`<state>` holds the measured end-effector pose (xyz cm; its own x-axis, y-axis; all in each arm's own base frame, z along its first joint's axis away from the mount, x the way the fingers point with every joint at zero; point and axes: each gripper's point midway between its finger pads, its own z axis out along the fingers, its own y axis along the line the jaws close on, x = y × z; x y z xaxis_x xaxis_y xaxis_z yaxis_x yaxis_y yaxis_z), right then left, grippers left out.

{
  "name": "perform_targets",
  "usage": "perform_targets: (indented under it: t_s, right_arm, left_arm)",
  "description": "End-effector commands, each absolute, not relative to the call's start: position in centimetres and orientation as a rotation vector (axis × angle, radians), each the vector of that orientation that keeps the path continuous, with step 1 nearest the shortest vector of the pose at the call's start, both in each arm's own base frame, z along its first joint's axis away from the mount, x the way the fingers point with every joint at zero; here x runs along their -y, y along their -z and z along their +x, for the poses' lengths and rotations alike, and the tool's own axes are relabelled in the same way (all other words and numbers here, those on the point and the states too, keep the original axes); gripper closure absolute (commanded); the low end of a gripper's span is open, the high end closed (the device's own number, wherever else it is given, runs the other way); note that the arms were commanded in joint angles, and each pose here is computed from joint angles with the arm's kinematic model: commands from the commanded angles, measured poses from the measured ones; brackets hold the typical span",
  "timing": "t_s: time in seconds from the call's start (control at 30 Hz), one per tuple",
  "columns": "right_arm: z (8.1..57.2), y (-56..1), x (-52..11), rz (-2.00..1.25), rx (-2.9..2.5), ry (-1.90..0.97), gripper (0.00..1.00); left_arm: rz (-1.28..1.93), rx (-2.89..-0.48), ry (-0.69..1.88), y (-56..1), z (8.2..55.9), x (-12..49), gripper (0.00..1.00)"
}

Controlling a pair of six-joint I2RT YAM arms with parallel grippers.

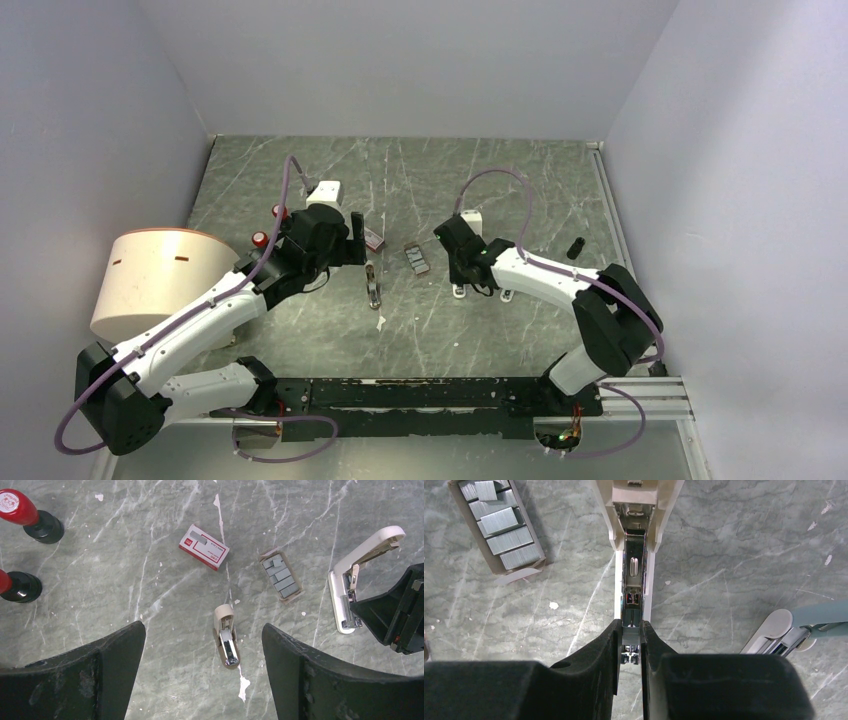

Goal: Load the staples into the stapler

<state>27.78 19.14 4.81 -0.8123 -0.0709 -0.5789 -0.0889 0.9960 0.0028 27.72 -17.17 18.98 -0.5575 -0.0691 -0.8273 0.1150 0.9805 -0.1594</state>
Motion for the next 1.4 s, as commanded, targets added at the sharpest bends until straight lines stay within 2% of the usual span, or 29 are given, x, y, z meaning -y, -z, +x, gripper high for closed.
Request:
perform_targets:
  t_s: [0.0,0.7,1.0,1.37]
  right_arm:
    - [27.8,-4.2,-18.8,-0.108,-2.527,-0.026,0.79]
    - [26.4,-3.7,-18.4,-0.143,-2.566,-0.045,0.77]
    - [26.8,-4.9,-18.7,-0.135,-2.547,-0.062,0.69]
    - [28.7,-9.8,-20.4,-0.119,-2.451,-0.149,0.61]
  left_arm:
    - [0.027,-2.136,0.248,-19.1,27.9,17.2,0.09]
    - [0.025,-2.137,0.248,-18.9,27.9,17.2,0.10]
    - [0.026,-2.139,0.249,-18.9,27.9,17.3,0.10]
    - [0.008,-2.108,0.267,-20.0,28.1,17.2,0.10]
